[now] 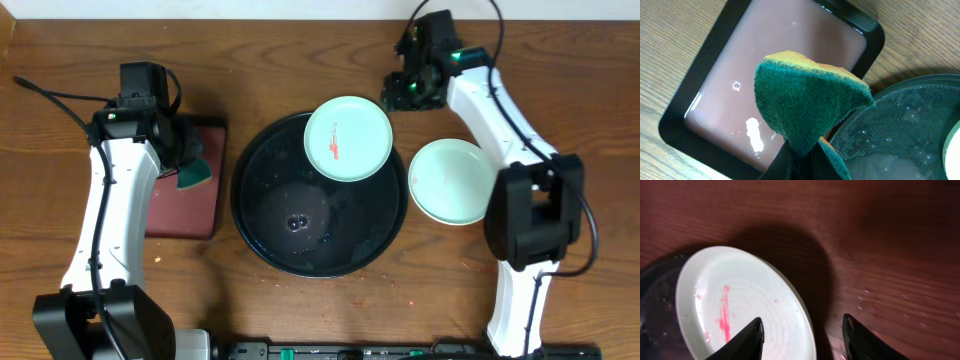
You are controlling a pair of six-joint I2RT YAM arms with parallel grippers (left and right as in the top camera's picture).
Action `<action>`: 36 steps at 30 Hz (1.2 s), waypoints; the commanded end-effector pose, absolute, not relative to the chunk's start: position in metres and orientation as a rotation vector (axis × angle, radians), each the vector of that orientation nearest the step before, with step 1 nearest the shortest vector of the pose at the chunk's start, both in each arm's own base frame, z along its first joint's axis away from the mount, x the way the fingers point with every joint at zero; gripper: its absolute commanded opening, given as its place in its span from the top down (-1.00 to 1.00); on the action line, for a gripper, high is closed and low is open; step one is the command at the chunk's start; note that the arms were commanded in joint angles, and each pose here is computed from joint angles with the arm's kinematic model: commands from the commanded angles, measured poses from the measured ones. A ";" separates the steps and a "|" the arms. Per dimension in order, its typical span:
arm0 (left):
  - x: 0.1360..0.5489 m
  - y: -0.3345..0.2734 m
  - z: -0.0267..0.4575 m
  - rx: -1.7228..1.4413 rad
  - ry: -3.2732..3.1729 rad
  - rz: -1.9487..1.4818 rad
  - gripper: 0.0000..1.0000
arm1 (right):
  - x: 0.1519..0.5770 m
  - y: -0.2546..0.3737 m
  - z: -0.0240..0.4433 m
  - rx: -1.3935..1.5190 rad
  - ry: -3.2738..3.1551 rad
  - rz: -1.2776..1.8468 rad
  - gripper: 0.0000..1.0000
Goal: Clean dirty plates on tray and stack at the side
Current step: 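Release the plate and raise the right gripper away from the stack, then reach the right gripper to the last light-blue plate and pinch its rim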
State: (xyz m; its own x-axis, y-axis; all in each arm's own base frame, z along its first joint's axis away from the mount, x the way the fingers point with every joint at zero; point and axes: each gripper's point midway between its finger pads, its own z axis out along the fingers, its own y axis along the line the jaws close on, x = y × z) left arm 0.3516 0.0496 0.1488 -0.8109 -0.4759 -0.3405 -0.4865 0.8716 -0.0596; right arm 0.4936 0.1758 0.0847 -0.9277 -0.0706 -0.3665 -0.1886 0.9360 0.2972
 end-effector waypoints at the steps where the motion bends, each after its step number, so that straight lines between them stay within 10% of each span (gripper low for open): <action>1: 0.353 0.051 0.150 -0.698 2.697 0.053 0.85 | 0.496 0.188 0.071 -0.265 2.739 0.470 0.03; 8: 0.353 0.051 0.150 -0.698 2.697 0.053 0.85 | 0.493 0.185 0.044 -0.262 2.796 0.405 0.15; 20: 0.353 0.051 0.150 -0.698 2.697 0.053 0.85 | 0.474 0.190 0.038 -0.268 2.870 0.420 0.98; 36: 0.349 0.040 0.148 -0.636 2.734 0.050 0.85 | 0.388 0.246 0.033 -0.453 3.100 0.591 0.97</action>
